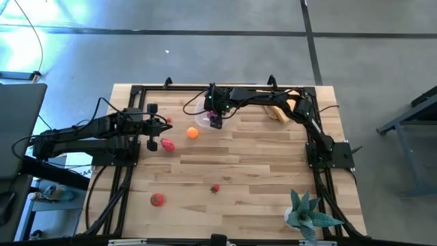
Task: Pick and placing Produce into tupperware
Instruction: Put the white and purple onion into the transparent bin
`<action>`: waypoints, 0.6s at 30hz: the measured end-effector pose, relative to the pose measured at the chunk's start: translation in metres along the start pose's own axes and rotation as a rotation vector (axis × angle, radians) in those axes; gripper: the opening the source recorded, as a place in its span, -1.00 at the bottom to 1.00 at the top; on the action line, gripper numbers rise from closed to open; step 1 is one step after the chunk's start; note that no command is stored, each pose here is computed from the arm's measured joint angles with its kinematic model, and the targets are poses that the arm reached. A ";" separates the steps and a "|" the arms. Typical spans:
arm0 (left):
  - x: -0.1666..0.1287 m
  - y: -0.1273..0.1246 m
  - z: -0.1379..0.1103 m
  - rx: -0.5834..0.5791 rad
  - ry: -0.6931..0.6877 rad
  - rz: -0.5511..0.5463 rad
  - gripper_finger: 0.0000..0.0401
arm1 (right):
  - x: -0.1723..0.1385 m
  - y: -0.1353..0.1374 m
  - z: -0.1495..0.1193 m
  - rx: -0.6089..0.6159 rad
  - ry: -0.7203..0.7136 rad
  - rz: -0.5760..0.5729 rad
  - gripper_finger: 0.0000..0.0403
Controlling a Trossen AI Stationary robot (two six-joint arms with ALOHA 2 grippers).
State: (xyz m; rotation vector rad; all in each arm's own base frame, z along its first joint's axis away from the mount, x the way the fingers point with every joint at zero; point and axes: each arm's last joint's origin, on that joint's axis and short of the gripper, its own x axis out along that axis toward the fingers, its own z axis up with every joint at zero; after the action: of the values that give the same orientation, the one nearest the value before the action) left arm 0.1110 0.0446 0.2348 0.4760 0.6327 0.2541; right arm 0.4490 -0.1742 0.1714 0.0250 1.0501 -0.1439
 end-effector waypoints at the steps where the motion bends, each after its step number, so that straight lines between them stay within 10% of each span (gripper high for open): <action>1: 0.000 0.000 0.000 0.000 0.000 0.000 -0.97 | 0.000 0.000 0.000 0.000 0.001 0.000 0.31; 18: 0.000 0.000 0.000 0.000 0.000 0.000 -0.97 | 0.001 0.000 0.000 0.002 0.000 -0.011 0.46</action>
State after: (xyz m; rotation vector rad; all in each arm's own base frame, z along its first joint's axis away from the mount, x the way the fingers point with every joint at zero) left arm 0.1110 0.0446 0.2348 0.4761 0.6329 0.2545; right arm 0.4494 -0.1746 0.1708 0.0214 1.0498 -0.1551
